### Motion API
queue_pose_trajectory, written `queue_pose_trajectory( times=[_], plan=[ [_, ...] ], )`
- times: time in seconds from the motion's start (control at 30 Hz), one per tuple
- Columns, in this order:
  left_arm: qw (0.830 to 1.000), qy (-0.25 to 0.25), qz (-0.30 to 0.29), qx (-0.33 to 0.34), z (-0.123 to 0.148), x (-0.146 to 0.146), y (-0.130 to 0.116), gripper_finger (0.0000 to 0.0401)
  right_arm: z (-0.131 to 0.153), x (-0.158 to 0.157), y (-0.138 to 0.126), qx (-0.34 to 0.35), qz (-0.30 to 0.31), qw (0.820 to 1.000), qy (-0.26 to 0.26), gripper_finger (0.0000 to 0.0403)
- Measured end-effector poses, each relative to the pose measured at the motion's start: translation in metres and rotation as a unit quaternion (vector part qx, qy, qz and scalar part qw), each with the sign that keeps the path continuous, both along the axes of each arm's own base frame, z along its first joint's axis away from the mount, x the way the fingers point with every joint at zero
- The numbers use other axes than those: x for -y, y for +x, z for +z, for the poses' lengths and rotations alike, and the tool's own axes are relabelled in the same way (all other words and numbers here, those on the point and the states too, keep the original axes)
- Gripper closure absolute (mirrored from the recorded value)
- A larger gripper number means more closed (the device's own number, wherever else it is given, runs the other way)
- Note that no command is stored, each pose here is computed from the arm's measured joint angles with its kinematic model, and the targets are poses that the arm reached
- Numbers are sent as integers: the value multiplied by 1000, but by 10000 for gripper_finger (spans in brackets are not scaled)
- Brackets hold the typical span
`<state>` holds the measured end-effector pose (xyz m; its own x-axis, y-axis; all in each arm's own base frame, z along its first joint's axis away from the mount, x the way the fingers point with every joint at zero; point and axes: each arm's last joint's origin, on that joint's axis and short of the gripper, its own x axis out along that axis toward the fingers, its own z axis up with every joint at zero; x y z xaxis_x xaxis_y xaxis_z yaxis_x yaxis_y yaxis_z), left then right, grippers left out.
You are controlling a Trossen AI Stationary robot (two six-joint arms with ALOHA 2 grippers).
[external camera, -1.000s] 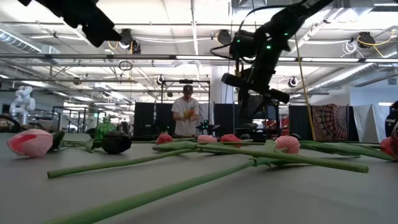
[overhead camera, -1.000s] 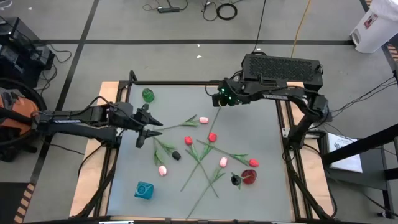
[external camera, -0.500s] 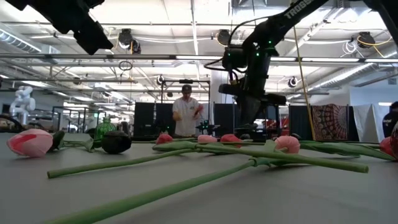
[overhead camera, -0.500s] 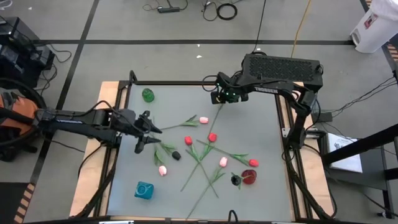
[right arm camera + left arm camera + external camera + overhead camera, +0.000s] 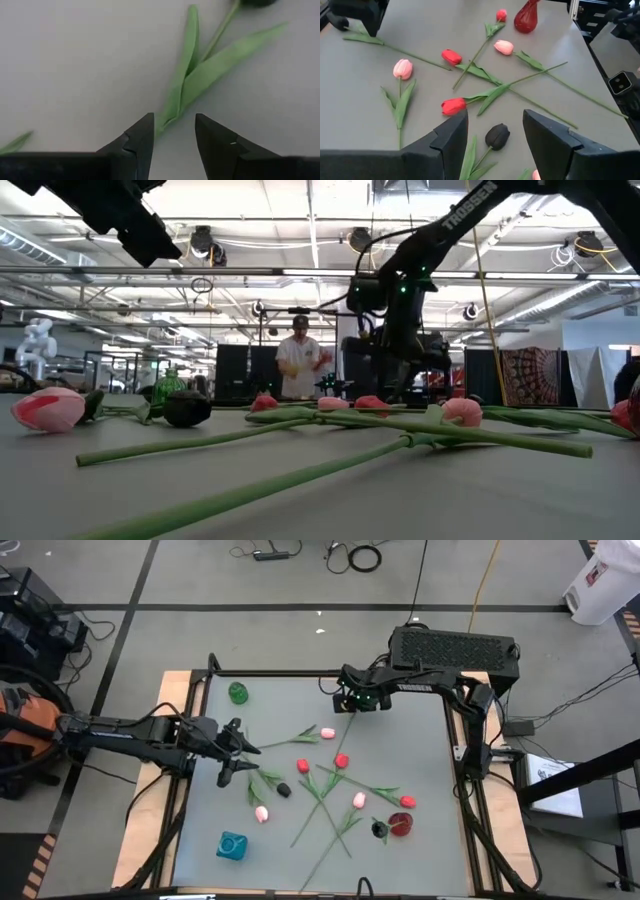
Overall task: Sort flowers into vase by color
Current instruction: Put the top black flower into the red vase
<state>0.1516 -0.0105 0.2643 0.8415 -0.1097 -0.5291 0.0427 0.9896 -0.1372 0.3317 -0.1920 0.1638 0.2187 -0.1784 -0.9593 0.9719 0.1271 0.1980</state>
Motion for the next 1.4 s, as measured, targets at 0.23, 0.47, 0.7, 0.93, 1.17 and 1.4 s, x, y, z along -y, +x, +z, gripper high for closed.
queue_pose_trajectory(
  times=[0.23,0.47,0.7,0.93,1.17,1.4],
  plan=[
    [1000,0,0,0,0,0,0,204,-9,3,4,4,-1,1000,-4,268],
    [1000,0,0,0,0,0,0,204,-9,4,6,12,-9,1000,-6,268],
    [1000,0,0,0,0,0,0,204,-9,4,6,13,-13,1000,-9,268],
    [1000,-1,0,0,0,0,0,204,-10,2,4,0,-14,1000,-2,268],
    [1000,-1,0,0,0,0,0,204,-10,-7,9,0,1,1000,-1,268],
    [1000,-1,0,0,0,0,0,204,-11,-6,8,-2,0,1000,-2,268]
  ],
)
